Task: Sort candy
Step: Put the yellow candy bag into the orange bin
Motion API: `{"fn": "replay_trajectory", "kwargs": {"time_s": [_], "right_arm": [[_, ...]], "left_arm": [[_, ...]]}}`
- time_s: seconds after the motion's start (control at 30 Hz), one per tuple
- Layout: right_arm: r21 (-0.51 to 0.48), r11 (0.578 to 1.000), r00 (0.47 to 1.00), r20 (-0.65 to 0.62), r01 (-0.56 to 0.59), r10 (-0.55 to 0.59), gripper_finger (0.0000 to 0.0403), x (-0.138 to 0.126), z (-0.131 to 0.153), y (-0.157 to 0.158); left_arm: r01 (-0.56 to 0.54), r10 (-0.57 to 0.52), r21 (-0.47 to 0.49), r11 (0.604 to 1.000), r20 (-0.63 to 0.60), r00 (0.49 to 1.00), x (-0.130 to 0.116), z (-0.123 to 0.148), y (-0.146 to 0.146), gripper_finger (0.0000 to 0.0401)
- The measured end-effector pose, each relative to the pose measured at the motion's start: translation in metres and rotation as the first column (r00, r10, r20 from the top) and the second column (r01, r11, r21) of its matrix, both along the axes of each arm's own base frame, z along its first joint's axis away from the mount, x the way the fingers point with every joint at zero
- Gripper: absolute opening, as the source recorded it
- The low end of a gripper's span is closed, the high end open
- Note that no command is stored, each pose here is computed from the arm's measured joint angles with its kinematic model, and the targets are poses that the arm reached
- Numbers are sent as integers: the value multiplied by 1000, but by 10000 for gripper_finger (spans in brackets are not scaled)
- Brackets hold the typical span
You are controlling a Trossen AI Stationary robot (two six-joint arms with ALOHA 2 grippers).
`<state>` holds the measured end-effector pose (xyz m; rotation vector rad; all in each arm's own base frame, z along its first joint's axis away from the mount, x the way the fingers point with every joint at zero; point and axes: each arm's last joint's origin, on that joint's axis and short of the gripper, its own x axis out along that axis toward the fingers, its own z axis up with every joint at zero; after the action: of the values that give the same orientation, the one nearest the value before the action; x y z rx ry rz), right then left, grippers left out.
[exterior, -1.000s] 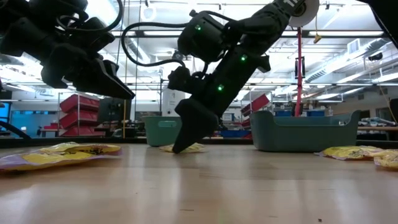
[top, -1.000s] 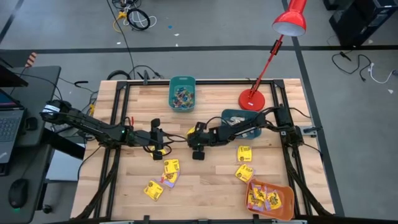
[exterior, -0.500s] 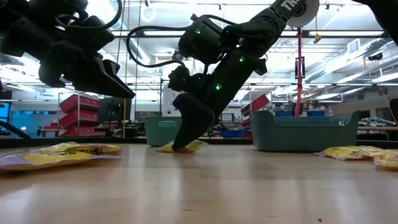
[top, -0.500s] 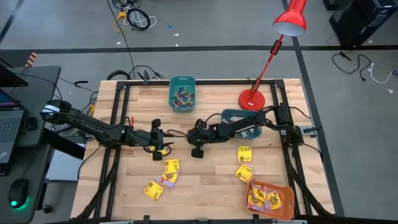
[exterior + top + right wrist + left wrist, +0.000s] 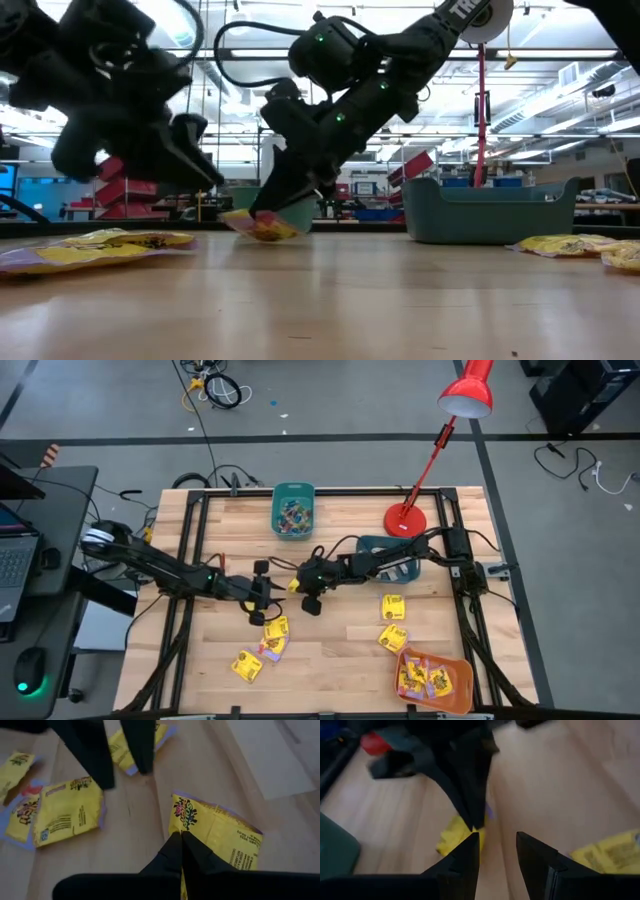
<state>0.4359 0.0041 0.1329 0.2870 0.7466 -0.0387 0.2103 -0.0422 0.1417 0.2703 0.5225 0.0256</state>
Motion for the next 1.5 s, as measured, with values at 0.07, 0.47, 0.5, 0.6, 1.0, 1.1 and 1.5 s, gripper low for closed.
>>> {"fn": "replay_trajectory", "kwargs": {"time_s": [0.07, 0.47, 0.5, 0.6, 1.0, 1.1, 1.5], "right_arm": [[16, 1000, 1000, 12, -12, 11, 0, 1, 1, -1], [38, 998, 997, 74, -39, 36, 0, 5, 6, -2], [37, 999, 996, 80, -40, 37, 0, 5, 7, -3], [30, 999, 994, 99, -42, 39, 0, 6, 8, -4], [-4, 996, 985, 152, -86, 86, 0, 9, 12, -5], [-29, 994, 982, 157, -101, 105, 6, 9, 13, -4], [-86, 990, 982, 148, -107, 119, 99, 6, 21, -4]], "left_arm": [[-7, 7, 9, 1000, -23, 1000, 2, -7, 0, 132], [-120, 124, 93, 988, -41, 991, 6, -20, 2, 132], [-107, 111, 84, 991, -42, 993, 6, -20, 2, 132], [-90, 93, 71, 993, -38, 995, 7, -19, 1, 132], [-92, 93, 61, 994, -16, 996, 8, -17, 1, 101], [-94, 95, 59, 994, -21, 995, 8, -18, 1, 53], [-131, 131, -7, 991, -22, 991, 7, -18, 1, 4]]}}
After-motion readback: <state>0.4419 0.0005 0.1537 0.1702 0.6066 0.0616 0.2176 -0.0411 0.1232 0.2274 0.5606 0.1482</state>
